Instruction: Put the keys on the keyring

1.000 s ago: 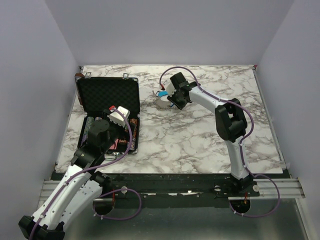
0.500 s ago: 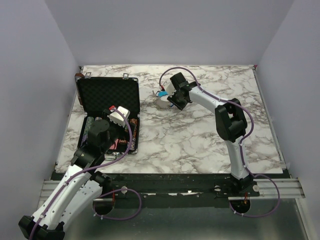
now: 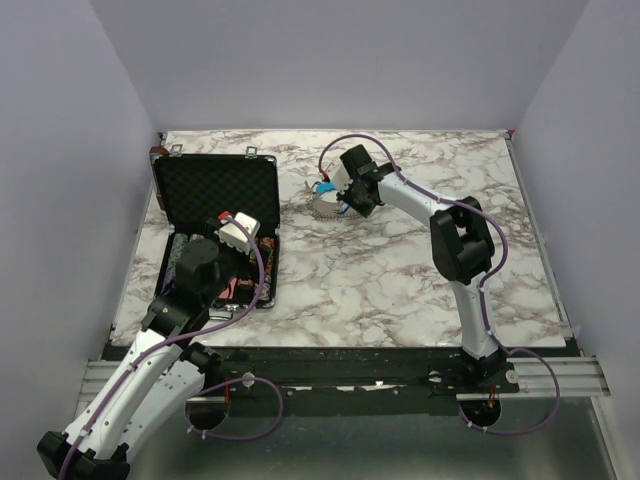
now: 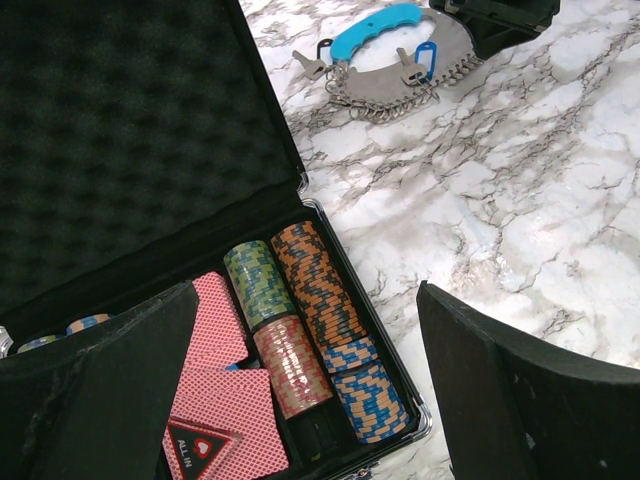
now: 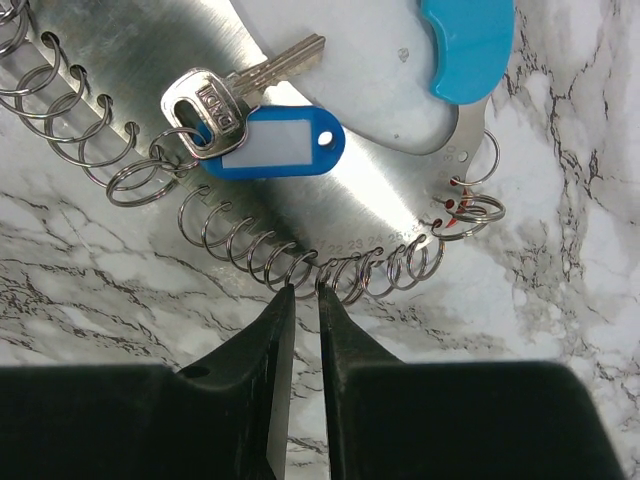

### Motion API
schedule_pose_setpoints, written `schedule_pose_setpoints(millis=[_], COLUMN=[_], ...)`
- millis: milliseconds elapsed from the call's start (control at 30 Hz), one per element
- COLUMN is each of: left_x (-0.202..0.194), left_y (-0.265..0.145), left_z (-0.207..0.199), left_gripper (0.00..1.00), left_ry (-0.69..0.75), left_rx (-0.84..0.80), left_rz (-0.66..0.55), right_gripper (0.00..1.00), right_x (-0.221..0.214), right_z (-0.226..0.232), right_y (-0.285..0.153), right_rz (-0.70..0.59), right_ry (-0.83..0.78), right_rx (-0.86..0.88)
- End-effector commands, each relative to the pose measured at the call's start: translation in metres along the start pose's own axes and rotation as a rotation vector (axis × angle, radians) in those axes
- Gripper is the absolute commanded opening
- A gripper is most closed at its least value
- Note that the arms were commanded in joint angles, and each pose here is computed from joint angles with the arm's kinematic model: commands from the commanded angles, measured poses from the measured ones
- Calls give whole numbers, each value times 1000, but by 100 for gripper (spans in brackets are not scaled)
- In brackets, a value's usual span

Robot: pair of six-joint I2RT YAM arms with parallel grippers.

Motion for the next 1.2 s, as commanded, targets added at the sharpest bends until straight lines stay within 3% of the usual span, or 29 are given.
schedule_pose_setpoints(millis=[0,167,833,1000,1167], left_x=[7,7,6,8,7], left_y=[-2,-1,-2,-2,-1], left_z=[5,5,5,6,5], left_gripper=[99,99,99,99,99], left_ry=[3,3,2,2,2], left_rx=[22,22,25,25,22], left_rz=[-25,-26,-26,-31,-28], right_gripper=[24,32,32,19,13], right_x=[9,8,-3,2,11], right_z=[1,10,8,5,4], right_y=[-2,-1,20,11,-7], right_rz=[-6,-10,58,36,-10], right_ry=[-8,-10,-20,-21,-18], right_rx=[4,71,42,38,42])
Point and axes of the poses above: each gripper's point midway between its finger pads, its own y axis out along the fingers, its own z axis along the line the jaws close on, x = y × z, the point moved 4 cm from there along -y, back along the fingers, and after that the axes turned 6 degrees about y, right-handed, at the moved point
